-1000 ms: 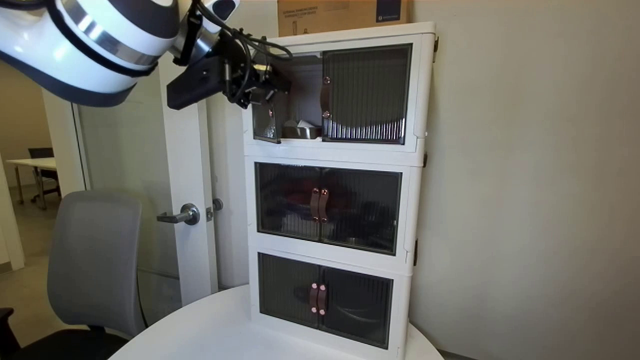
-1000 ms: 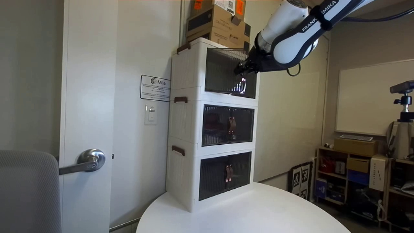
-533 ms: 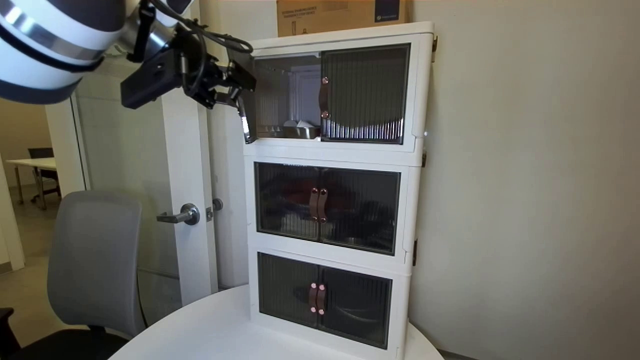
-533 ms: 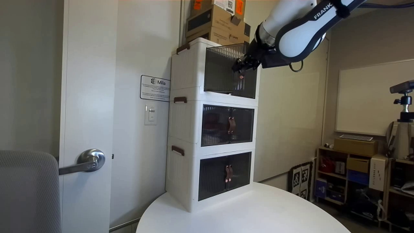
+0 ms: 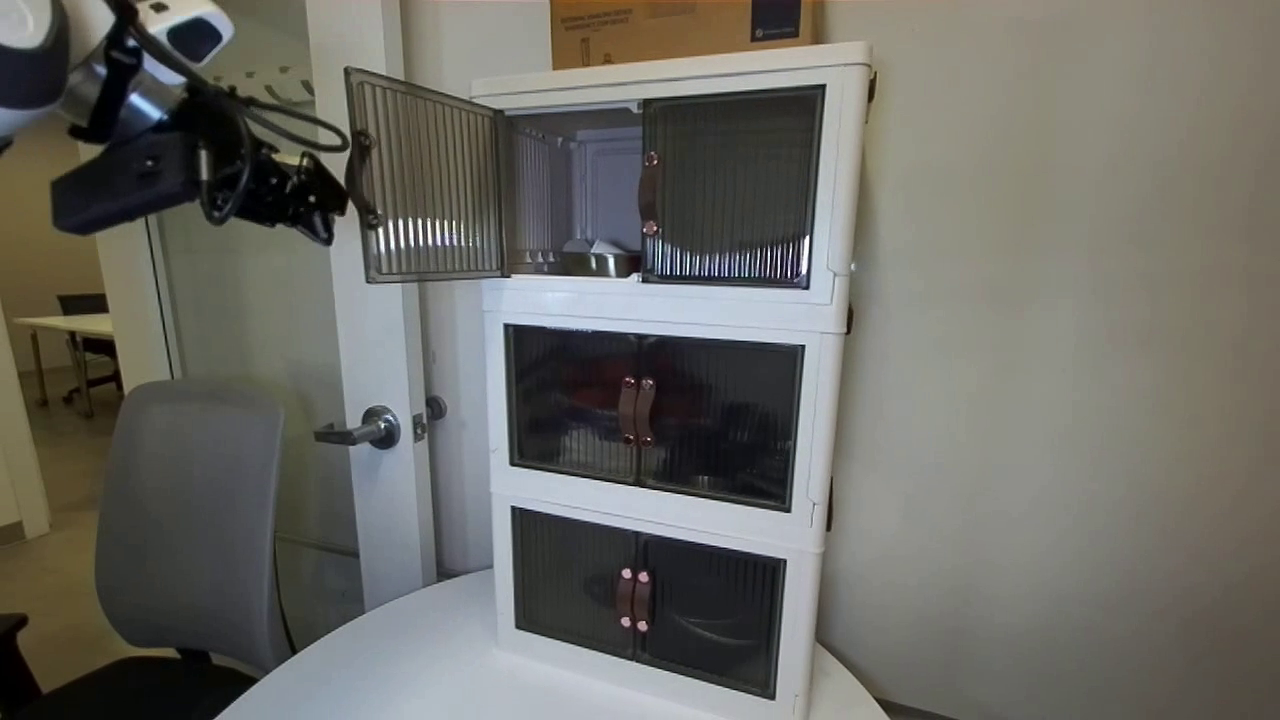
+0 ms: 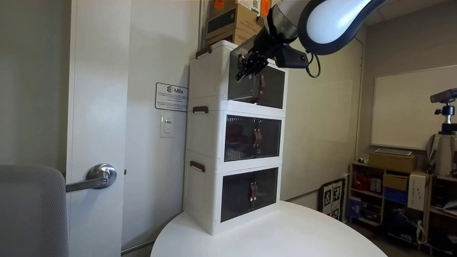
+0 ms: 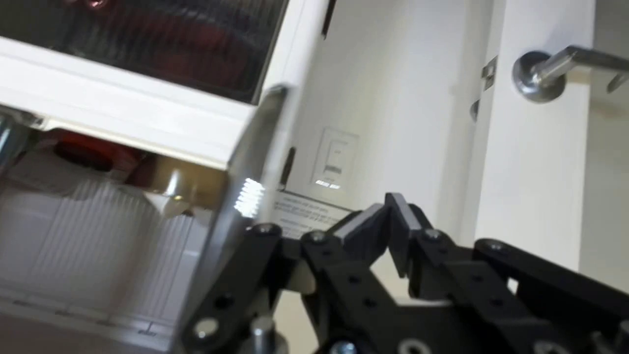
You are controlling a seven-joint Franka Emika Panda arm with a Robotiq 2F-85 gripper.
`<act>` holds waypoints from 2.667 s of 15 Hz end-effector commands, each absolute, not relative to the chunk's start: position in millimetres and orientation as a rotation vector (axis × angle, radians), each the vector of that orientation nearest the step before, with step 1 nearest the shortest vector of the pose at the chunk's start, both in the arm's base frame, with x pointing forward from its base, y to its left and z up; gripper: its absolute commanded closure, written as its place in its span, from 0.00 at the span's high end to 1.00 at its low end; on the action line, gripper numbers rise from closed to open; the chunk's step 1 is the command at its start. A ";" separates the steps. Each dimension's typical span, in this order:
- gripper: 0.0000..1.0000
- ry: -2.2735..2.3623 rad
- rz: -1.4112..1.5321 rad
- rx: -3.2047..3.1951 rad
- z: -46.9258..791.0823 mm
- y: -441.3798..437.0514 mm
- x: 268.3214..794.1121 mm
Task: Open the cabinet doors
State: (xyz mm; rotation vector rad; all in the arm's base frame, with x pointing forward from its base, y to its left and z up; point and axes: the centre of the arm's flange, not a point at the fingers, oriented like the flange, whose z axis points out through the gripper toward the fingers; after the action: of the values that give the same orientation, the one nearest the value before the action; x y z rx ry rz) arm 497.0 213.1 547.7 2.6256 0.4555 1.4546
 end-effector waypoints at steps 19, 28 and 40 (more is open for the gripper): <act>1.00 0.331 0.380 2.914 467.1 126.3 512.4; 1.00 -0.114 0.507 3.027 539.0 17.6 509.3; 1.00 -0.072 0.898 2.850 618.7 -66.6 579.8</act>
State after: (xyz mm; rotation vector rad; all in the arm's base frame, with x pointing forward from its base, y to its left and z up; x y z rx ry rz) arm 544.3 -58.6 601.9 2.8527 -0.2024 0.8014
